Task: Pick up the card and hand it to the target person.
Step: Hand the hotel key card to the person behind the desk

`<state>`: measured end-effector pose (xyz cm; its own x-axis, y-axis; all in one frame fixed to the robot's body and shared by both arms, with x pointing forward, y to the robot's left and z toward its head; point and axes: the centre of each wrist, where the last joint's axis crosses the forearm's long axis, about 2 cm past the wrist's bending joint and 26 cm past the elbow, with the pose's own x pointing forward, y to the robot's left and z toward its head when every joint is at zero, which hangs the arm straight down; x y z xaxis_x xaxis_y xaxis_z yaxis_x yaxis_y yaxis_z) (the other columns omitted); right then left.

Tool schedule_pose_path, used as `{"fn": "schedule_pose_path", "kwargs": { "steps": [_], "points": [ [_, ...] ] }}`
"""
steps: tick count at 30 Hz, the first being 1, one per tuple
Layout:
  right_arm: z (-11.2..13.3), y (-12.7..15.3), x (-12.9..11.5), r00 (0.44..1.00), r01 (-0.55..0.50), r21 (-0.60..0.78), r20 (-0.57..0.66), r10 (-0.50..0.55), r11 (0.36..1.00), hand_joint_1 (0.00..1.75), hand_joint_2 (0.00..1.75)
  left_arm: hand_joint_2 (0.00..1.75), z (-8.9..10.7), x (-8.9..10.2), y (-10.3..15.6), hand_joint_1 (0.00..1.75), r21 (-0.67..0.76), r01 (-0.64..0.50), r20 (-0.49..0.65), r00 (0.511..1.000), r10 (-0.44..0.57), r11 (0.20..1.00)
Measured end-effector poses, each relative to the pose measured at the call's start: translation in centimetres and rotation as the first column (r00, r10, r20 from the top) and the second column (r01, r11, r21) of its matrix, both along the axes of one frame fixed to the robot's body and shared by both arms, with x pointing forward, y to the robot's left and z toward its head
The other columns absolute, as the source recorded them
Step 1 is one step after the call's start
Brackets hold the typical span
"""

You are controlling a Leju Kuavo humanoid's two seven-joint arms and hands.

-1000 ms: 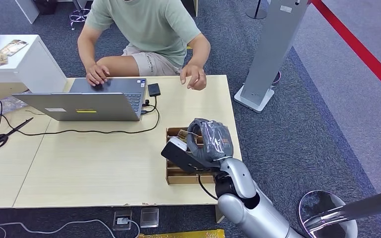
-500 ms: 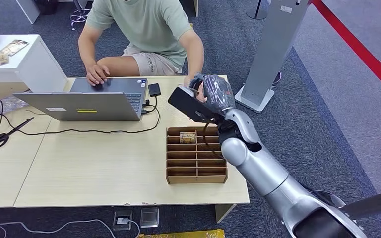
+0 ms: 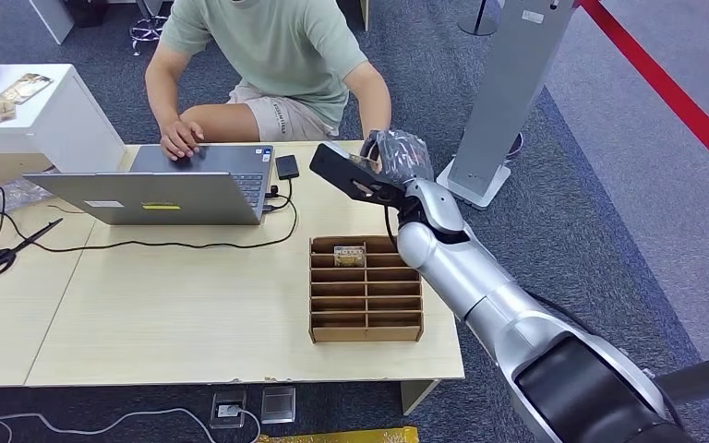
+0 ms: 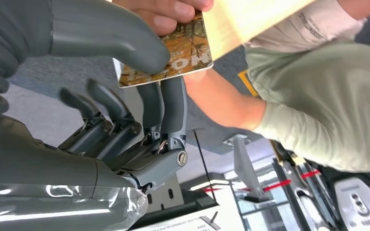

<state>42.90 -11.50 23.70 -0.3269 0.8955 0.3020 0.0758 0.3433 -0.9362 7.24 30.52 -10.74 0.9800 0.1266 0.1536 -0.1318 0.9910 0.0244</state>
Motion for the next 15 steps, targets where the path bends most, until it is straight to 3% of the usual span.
{"fn": "schedule_pose_path", "kwargs": {
  "steps": [7,15],
  "points": [
    [-0.8,0.3,0.0,1.000,0.005,-0.007,-0.019,-0.006,1.000,0.00,1.75,0.00,0.0,-0.1,0.0,0.00,-0.002,0.009,0.001,1.000,-0.009,1.000],
    [1.3,0.0,0.4,1.000,-0.013,0.193,0.005,0.012,0.981,0.00,1.75,0.00,-0.1,-0.8,0.1,0.00,-0.005,-0.025,-0.006,1.000,0.025,1.000]
  ]
}}
